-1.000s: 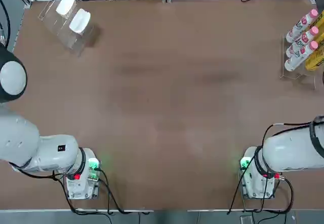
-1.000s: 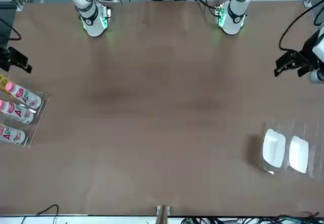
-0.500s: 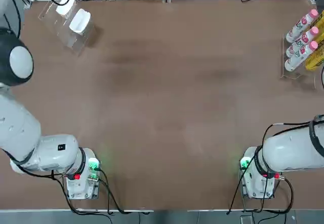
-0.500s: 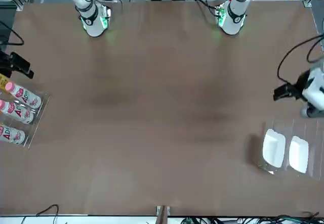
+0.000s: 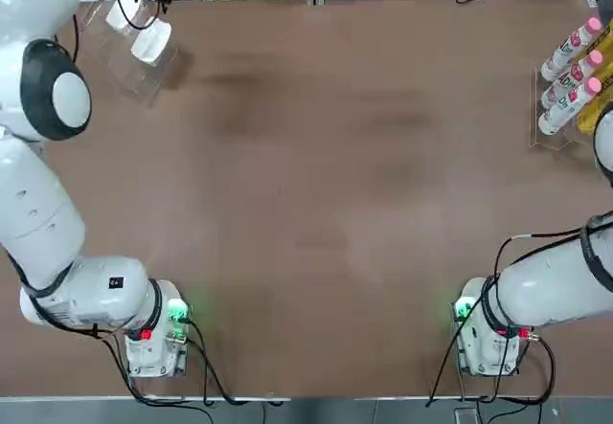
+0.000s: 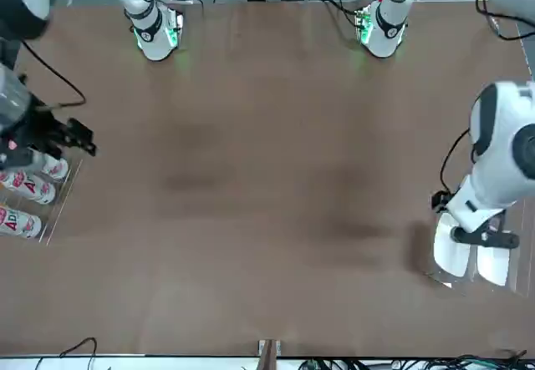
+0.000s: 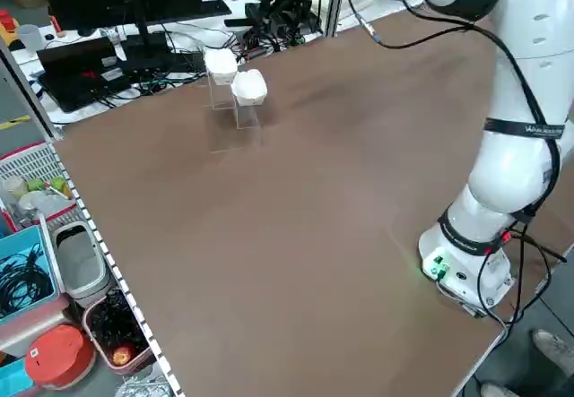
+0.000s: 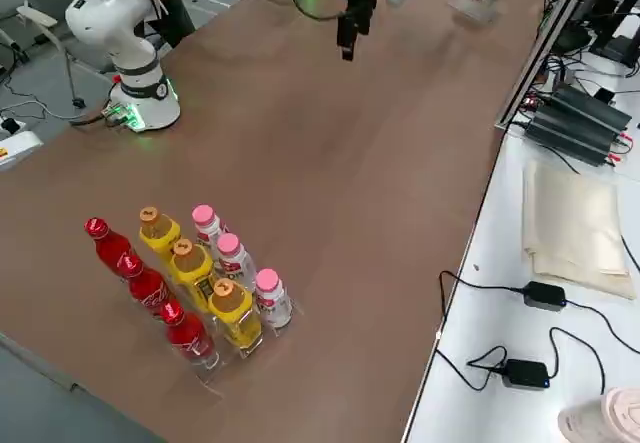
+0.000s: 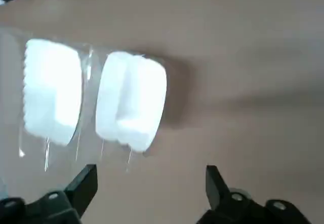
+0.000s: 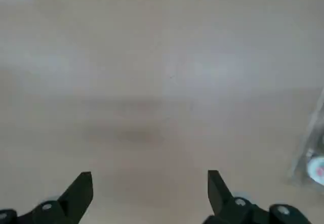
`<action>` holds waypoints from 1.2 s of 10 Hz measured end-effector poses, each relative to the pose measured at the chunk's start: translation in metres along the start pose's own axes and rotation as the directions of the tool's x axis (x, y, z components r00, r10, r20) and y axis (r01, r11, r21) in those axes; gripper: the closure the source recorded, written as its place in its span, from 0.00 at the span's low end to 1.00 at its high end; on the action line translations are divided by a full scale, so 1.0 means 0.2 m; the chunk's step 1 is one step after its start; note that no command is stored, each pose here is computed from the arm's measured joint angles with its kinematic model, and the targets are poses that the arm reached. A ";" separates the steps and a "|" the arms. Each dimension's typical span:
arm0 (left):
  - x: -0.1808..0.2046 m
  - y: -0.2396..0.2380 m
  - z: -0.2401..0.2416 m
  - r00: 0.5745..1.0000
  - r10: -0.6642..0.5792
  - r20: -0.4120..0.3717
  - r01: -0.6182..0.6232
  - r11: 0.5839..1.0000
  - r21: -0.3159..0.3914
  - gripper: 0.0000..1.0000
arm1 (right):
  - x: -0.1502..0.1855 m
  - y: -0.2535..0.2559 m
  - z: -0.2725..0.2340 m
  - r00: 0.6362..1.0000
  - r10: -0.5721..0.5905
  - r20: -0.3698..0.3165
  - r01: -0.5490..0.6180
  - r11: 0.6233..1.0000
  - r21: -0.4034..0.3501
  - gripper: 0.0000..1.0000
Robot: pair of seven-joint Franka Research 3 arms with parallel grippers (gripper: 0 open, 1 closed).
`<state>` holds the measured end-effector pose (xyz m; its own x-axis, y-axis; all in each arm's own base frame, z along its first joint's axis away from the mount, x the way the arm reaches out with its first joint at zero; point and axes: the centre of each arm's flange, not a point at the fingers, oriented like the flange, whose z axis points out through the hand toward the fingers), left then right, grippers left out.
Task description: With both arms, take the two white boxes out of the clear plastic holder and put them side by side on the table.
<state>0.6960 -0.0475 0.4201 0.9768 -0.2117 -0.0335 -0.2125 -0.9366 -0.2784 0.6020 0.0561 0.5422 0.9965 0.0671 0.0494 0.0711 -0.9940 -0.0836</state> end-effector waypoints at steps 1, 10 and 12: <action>0.04 0.03 0.12 0.999 0.045 -0.005 -0.045 0.999 0.012 0.17 | 0.00 -0.08 0.16 1.000 -0.022 -0.010 0.022 1.000 0.005 0.00; 0.13 0.09 0.76 0.983 0.176 0.050 -0.180 0.979 0.094 0.75 | -0.27 -0.59 0.94 0.967 -0.193 -0.169 0.196 0.981 -0.003 0.00; 0.13 0.09 0.78 0.980 0.193 0.058 -0.199 0.973 0.118 0.97 | -0.26 -0.59 0.95 0.966 -0.192 -0.173 0.194 0.981 -0.004 0.00</action>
<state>0.7212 -0.0271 0.2648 0.9174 -0.3720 -0.1418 -0.3975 -0.8365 -0.3771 0.5498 0.1859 0.3604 0.9415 0.2408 0.2359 0.2633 -0.9623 -0.0685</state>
